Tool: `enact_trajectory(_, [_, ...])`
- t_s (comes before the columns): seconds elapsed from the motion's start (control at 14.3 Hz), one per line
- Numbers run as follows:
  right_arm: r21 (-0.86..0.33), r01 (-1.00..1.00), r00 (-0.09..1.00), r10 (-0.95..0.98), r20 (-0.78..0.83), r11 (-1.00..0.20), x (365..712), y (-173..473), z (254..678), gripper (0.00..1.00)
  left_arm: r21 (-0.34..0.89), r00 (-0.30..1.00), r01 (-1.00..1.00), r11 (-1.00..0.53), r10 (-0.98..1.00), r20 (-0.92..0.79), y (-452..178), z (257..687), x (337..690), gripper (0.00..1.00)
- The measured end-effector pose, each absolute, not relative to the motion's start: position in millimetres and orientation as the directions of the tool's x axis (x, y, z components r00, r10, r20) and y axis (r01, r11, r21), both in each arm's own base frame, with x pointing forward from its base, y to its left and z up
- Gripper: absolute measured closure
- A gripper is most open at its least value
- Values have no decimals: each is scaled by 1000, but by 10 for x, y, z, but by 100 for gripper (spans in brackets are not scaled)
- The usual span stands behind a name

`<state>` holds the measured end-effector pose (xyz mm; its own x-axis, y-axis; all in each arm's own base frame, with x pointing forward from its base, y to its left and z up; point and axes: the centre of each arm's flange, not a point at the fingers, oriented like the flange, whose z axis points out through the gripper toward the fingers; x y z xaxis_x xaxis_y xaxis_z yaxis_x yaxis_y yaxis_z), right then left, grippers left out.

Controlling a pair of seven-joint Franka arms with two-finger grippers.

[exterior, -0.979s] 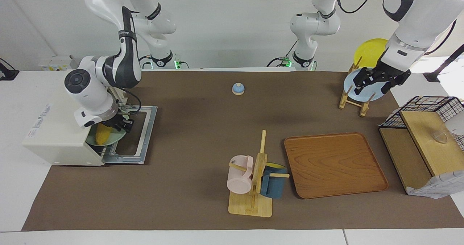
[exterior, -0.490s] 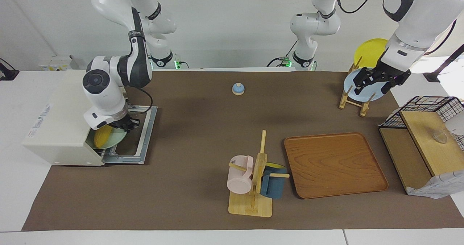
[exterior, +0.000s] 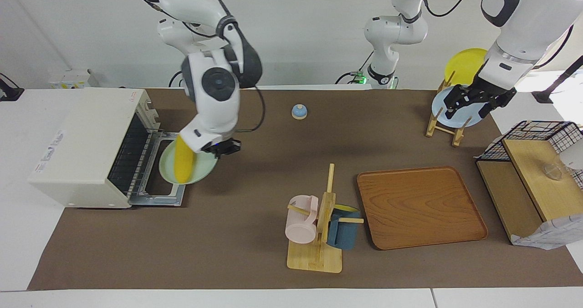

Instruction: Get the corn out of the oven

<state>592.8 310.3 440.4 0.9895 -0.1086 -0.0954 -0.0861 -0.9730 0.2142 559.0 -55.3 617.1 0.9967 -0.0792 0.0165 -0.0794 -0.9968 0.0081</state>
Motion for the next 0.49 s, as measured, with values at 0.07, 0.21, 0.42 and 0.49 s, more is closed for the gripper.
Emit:
enact_trajectory(0.07, [202, -124, 986, -144, -85, -971, 5850, 3562, 4290, 97, 8, 997, -79, -997, -79, 17, -553, 6171, 5590, 0])
enact_trajectory(0.21, [138, -237, 965, -249, -79, -962, 5698, 4324, 4007, 97, 8, 997, -79, -997, -79, 17, -553, 6171, 5590, 0])
enact_trajectory(0.42, [45, -315, 945, -318, -79, -948, 5556, 4907, 3722, 97, 8, 997, -79, -997, -79, 17, -553, 6171, 5590, 0])
enact_trajectory(0.49, [21, -322, 944, -322, -70, -947, 5564, 4967, 3655, 97, 8, 997, -79, -997, -79, 17, -553, 6171, 5590, 0])
